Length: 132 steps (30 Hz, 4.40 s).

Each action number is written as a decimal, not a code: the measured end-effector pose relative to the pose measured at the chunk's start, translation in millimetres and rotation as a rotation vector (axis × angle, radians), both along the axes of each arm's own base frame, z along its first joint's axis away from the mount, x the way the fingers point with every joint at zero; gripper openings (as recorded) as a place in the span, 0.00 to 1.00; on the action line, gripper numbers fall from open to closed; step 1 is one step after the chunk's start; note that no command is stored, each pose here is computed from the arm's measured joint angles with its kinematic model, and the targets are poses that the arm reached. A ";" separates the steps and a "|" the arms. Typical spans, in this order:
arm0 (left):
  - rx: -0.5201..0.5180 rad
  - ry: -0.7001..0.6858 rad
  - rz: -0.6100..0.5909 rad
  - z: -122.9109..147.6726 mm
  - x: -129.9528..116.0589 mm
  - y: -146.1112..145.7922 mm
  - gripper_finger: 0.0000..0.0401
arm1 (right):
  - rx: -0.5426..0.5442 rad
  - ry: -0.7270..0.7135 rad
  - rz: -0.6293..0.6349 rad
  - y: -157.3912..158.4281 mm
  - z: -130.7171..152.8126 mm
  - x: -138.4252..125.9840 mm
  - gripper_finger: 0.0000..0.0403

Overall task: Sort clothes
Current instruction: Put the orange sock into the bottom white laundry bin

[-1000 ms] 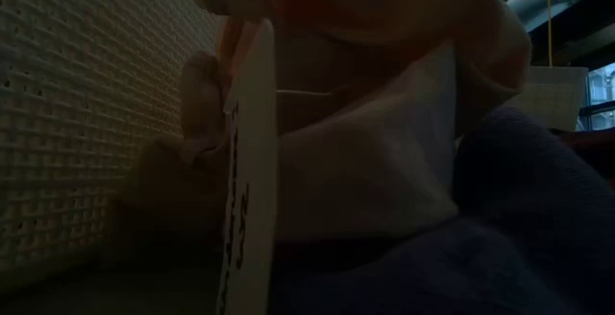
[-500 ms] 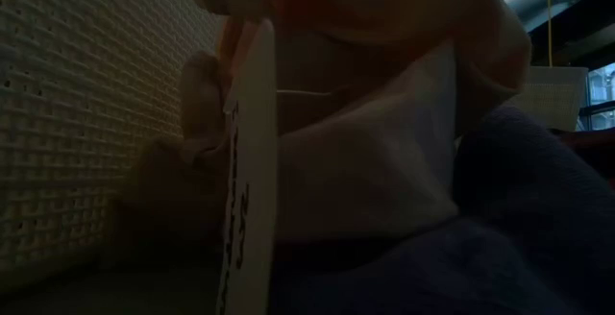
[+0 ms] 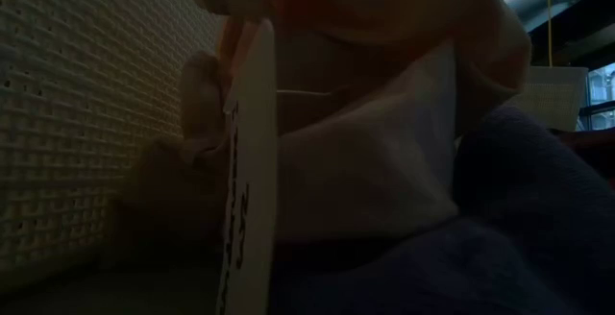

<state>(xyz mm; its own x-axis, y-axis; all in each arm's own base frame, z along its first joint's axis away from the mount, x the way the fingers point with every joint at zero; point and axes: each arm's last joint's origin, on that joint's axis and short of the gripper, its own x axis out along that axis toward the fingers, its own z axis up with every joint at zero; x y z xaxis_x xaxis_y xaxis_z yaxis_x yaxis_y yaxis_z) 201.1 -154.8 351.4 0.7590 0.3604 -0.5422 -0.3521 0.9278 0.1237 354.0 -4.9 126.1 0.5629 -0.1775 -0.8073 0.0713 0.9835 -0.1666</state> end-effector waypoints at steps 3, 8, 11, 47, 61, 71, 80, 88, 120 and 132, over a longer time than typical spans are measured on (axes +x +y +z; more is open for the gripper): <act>0.000 0.000 0.000 0.0 0.0 0.0 0.37 | -0.005 0.013 0.011 2.0 6.5 -3.7 0.03; 0.000 0.001 0.000 -0.1 0.1 -0.1 0.37 | -0.093 -0.018 0.005 11.1 31.9 -11.9 0.09; 0.002 0.001 0.001 -0.1 0.5 0.5 0.37 | -0.154 -0.042 0.012 18.0 48.8 -18.0 0.08; 0.250 0.101 -0.103 -17.1 90.7 42.9 0.37 | -0.148 -0.430 0.195 40.0 150.9 -52.1 0.08; 0.384 0.194 -0.190 -45.6 130.7 52.8 0.37 | -0.027 -0.505 0.322 44.3 163.3 -57.1 0.08; 0.386 0.181 -0.155 -44.7 135.1 61.6 0.37 | 0.004 -0.515 0.358 45.7 164.1 -56.9 0.08; 0.358 0.170 -0.164 -44.6 135.7 61.2 0.35 | 0.007 -0.515 0.362 45.8 164.0 -56.8 0.08; 0.375 0.164 -0.184 -43.4 136.9 60.6 0.06 | 0.006 -0.514 0.362 45.8 163.8 -56.8 0.08; 0.333 -0.173 -0.306 34.1 65.8 17.8 0.01 | -0.044 -0.135 0.056 33.6 140.4 -88.8 0.54; 0.155 -0.230 -0.410 48.0 13.4 -10.4 0.01 | -0.040 -0.101 0.047 33.4 138.6 -91.5 0.54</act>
<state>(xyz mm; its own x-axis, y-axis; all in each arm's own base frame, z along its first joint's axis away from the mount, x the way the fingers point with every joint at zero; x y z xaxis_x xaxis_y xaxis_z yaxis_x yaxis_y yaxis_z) 214.4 -165.3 399.4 0.9488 0.0699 -0.3081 0.0041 0.9724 0.2332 262.4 28.4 264.7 0.6496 -0.1795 -0.7388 0.0435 0.9789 -0.1996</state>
